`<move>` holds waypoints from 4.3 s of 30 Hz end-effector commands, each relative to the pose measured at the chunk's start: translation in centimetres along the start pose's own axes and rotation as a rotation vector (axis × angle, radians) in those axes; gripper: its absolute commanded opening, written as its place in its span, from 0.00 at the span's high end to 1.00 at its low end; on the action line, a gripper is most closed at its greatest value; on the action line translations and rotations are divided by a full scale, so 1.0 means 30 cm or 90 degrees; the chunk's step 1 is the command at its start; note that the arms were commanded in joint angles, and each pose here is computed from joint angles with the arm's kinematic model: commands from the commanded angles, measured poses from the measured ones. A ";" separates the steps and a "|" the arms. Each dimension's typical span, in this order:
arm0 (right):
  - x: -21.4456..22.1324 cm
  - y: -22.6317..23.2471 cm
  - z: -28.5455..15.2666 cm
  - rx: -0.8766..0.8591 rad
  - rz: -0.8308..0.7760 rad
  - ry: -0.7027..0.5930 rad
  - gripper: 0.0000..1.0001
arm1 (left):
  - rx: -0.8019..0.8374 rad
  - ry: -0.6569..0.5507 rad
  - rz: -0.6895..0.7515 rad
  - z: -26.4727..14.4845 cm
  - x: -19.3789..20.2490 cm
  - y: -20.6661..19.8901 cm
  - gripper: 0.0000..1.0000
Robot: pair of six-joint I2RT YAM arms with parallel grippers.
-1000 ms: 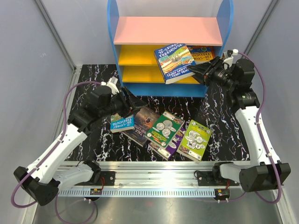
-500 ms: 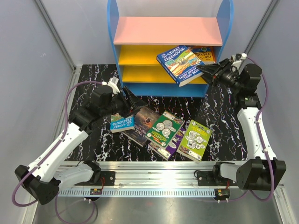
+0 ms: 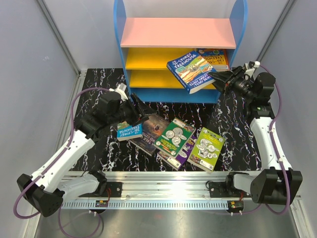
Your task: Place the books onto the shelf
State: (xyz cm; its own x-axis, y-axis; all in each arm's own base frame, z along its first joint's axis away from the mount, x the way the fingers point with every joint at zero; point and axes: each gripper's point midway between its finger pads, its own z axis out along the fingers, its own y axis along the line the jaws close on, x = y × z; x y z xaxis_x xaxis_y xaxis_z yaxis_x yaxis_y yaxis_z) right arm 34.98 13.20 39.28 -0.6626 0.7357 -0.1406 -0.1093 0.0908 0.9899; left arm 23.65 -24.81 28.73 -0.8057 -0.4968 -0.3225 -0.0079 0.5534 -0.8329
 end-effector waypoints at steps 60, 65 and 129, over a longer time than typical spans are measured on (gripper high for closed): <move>0.028 0.389 -0.109 -0.153 -0.152 -0.016 1.00 | 0.034 -0.018 0.051 -0.065 -0.018 -0.036 0.32; -0.125 0.436 -0.032 -0.138 -0.154 -0.090 1.00 | 0.031 -0.027 0.056 -0.080 -0.024 -0.039 0.31; -0.274 0.137 0.142 0.065 -0.033 -0.247 0.94 | 0.020 -0.032 0.041 -0.043 -0.047 -0.011 0.31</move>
State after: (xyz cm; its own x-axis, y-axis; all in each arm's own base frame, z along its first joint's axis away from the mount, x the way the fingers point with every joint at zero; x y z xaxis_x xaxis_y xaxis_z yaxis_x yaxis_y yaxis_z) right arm 42.84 9.30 41.41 -0.2909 0.9436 -0.1582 0.0625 0.1837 0.9810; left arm 23.54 -23.07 28.00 -0.7943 -0.4773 -0.3758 0.0148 0.6033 -0.7974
